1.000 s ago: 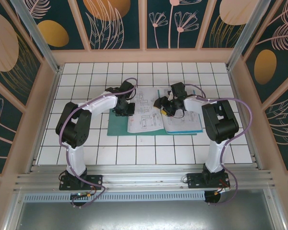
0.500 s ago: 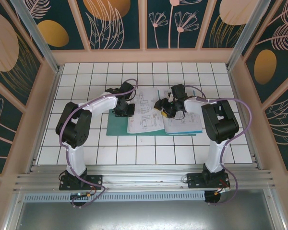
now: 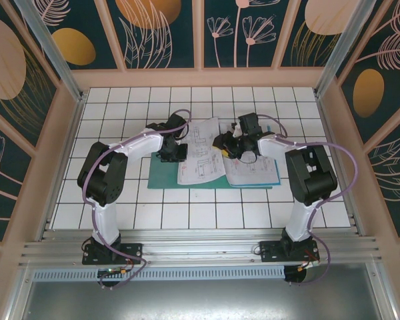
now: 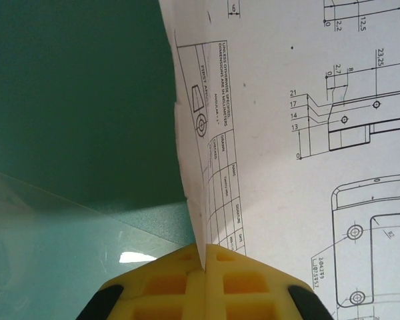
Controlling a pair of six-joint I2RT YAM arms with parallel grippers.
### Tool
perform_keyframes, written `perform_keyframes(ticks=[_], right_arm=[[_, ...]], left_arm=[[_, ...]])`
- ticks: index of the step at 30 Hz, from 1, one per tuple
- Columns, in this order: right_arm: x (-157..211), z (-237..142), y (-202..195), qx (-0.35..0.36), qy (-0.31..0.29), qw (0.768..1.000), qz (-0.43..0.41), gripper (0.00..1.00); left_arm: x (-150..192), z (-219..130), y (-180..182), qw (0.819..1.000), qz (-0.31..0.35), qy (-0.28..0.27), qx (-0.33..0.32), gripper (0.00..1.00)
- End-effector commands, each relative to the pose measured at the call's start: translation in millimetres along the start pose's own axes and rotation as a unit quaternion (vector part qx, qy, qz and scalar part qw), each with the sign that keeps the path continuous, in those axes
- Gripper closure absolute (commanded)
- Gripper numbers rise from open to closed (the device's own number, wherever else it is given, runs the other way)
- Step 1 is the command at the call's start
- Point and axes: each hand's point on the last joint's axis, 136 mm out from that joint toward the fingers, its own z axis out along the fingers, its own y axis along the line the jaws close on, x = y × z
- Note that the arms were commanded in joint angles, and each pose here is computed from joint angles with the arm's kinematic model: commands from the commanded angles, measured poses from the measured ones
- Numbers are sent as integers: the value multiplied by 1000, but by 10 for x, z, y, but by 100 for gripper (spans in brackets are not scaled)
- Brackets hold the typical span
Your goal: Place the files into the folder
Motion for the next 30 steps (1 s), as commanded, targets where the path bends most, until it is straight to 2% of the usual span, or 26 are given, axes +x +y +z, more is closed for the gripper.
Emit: perform_keyframes(ticks=[1,16,30], right_arm=[[81,-50,200,-39,11,999,-14,56],[163,116,-128,2,31,999,-12,59],[25,194,-265,28,27,999,-26,61]], left_arm=[[17,89,47,1000,5,3,-2,100],[-50,114,-142,998,15,-24,57,100],[-74,174,-200,997,23,-21,71,100]])
